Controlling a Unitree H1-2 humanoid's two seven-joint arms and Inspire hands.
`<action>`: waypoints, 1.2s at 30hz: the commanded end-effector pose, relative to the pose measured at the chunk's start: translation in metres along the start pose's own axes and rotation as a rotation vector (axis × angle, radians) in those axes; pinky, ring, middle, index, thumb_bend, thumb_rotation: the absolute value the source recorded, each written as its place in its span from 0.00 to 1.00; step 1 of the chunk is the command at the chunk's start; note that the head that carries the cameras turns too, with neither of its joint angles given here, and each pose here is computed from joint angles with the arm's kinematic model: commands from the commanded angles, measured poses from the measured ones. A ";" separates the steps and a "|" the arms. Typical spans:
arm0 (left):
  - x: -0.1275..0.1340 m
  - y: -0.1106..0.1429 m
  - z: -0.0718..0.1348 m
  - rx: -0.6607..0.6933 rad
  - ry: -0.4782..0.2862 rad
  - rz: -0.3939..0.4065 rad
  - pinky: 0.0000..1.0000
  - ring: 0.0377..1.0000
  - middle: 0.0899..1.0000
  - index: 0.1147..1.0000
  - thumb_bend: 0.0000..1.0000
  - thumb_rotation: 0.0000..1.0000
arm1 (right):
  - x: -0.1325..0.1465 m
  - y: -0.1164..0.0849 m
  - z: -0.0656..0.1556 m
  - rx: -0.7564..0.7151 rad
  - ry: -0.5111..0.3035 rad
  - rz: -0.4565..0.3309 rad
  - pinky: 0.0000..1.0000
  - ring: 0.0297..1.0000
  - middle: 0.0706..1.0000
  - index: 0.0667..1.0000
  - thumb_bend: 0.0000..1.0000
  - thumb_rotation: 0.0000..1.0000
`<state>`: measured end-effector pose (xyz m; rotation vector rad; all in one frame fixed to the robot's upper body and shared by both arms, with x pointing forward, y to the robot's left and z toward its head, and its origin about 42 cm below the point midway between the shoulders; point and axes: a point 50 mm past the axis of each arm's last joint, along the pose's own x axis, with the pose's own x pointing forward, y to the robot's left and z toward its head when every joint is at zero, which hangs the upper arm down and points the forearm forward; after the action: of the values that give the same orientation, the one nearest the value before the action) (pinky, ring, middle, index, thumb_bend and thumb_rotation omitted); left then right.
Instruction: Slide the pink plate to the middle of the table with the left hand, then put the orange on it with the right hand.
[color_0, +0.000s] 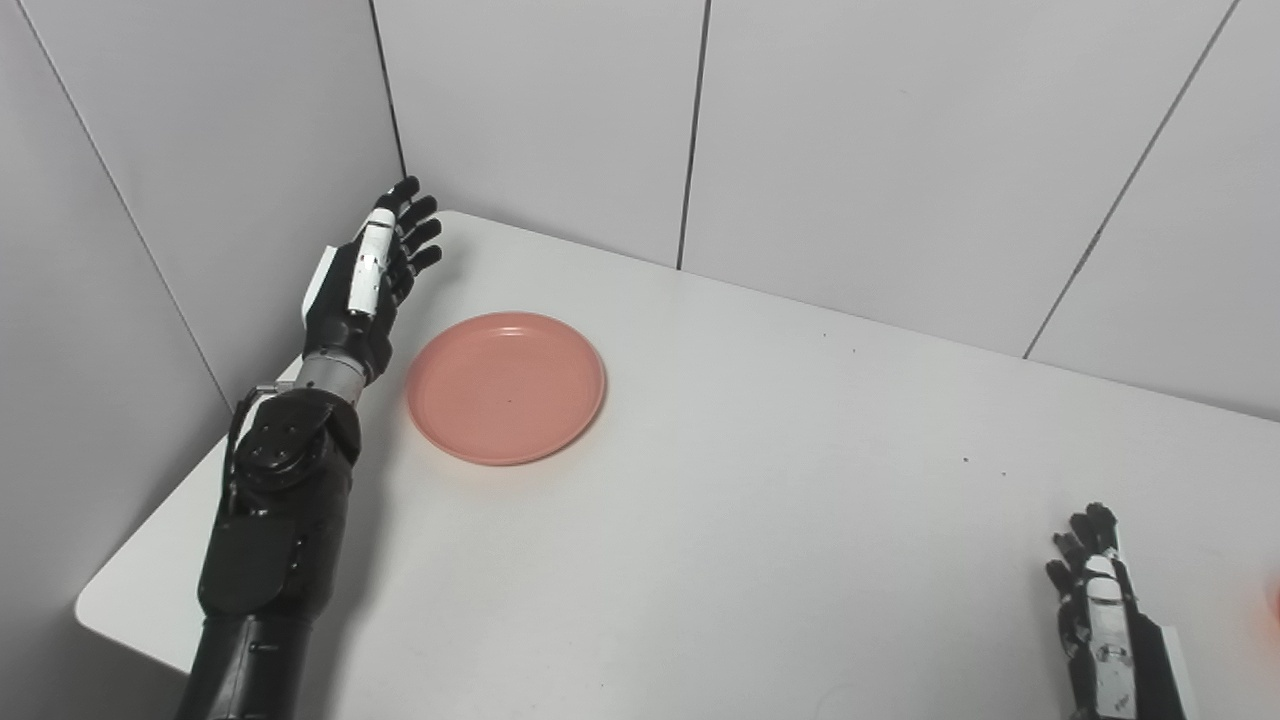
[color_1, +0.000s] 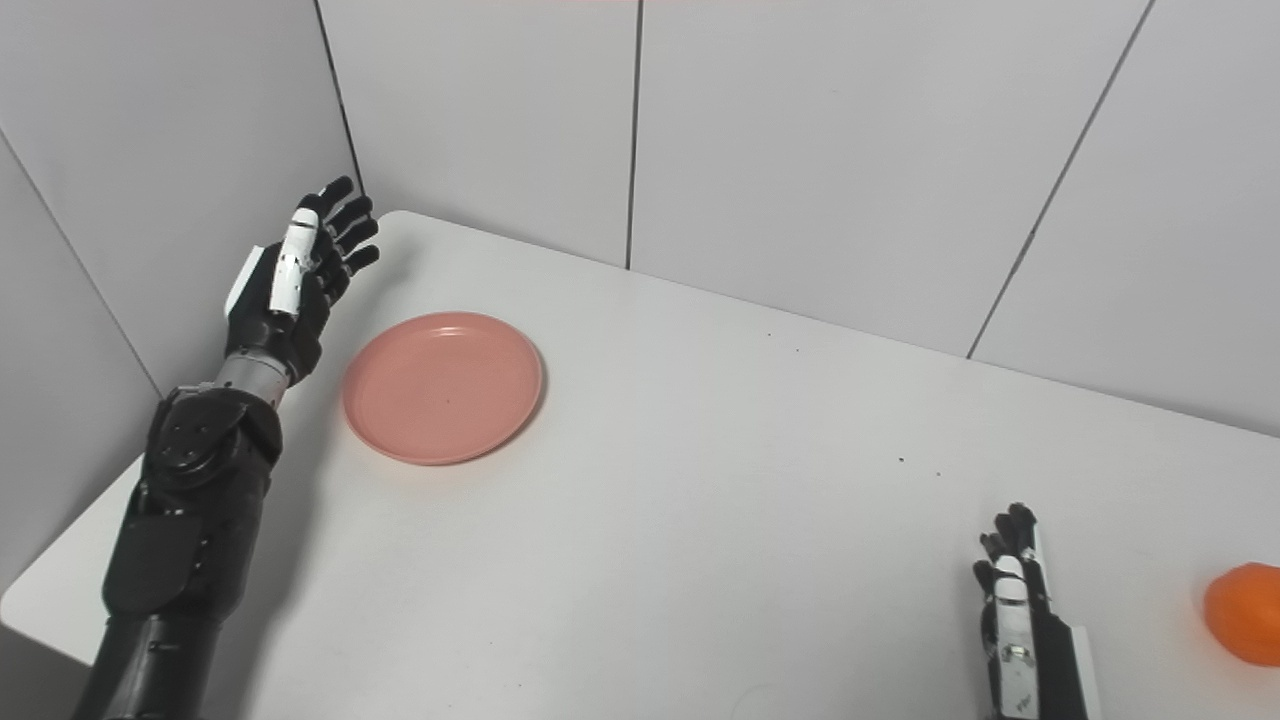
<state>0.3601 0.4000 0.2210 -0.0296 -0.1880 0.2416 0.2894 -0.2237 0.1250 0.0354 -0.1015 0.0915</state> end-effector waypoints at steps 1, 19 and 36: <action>0.007 0.008 0.016 0.023 -0.064 -0.003 0.90 0.91 0.90 0.89 0.31 1.00 | 0.004 -0.001 0.010 -0.005 -0.033 0.008 1.00 1.00 1.00 1.00 0.01 1.00; 0.002 0.034 -0.014 -0.074 0.026 0.063 0.92 0.90 0.90 0.89 0.30 1.00 | 0.003 -0.002 0.012 -0.024 -0.019 0.000 1.00 1.00 1.00 1.00 0.00 1.00; 0.003 0.036 -0.046 -0.110 0.101 0.069 0.93 0.92 0.92 0.90 0.31 1.00 | 0.003 -0.003 0.015 -0.025 -0.020 0.003 1.00 1.00 1.00 1.00 0.00 1.00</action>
<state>0.3538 0.4318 0.1574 -0.1659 -0.0334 0.3225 0.2886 -0.2253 0.1289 0.0097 -0.0862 0.0884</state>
